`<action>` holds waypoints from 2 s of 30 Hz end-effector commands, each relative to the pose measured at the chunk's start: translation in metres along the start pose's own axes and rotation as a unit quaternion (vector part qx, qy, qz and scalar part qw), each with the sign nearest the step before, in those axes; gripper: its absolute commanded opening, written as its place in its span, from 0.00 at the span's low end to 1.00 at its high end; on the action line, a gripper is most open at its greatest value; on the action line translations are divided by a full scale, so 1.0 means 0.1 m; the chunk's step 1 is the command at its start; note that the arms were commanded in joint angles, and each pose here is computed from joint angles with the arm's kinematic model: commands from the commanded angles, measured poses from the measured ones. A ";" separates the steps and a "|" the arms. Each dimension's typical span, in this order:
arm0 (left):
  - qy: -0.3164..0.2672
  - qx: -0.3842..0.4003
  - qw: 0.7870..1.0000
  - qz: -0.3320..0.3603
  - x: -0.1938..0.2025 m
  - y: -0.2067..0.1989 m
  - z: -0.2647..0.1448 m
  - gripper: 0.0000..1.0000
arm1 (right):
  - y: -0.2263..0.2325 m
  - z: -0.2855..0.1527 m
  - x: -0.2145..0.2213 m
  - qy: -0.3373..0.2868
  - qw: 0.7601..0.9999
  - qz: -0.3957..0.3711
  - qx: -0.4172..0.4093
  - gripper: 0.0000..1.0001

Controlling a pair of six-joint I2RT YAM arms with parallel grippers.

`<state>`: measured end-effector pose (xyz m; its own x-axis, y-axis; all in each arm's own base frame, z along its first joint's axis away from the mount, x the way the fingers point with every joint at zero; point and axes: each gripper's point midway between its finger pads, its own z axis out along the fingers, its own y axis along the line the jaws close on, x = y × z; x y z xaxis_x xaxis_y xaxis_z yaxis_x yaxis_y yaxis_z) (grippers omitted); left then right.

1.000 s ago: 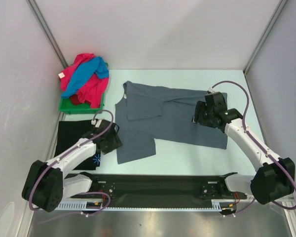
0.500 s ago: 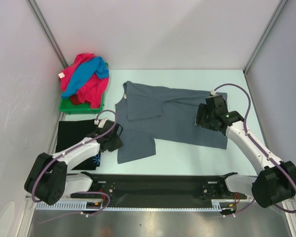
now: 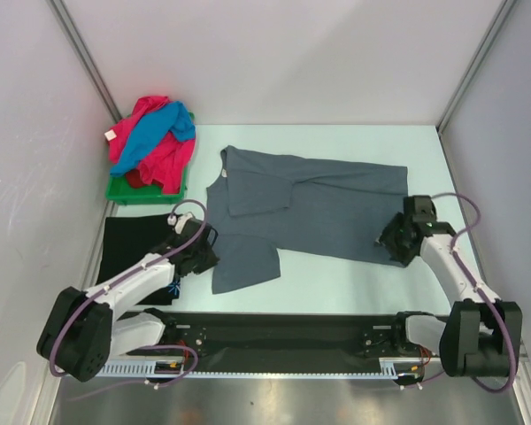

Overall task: Fold and stack the t-shirts
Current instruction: Fold the tshirt

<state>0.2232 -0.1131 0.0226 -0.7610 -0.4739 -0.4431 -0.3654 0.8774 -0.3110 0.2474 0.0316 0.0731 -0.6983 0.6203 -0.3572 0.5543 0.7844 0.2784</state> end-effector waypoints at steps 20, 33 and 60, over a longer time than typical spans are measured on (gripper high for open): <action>-0.052 0.146 0.986 0.067 -0.17 -0.45 -0.26 0.00 | -0.87 0.32 -0.21 -0.050 0.975 0.208 0.052 0.50; -0.054 0.145 0.986 0.062 -0.18 -0.45 -0.26 0.00 | -0.93 0.46 -0.21 -0.042 0.971 0.226 0.063 0.34; -0.148 0.175 0.973 0.037 -0.96 -1.01 -0.71 0.00 | -0.59 0.23 -0.90 -0.080 0.987 0.136 0.027 0.00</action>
<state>0.2632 -0.1442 0.1073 -0.6646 -0.4258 -0.6140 -0.1051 0.8668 -0.4874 0.2576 -0.0635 0.0478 -0.4254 0.8366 -0.3450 0.7913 0.5289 0.3068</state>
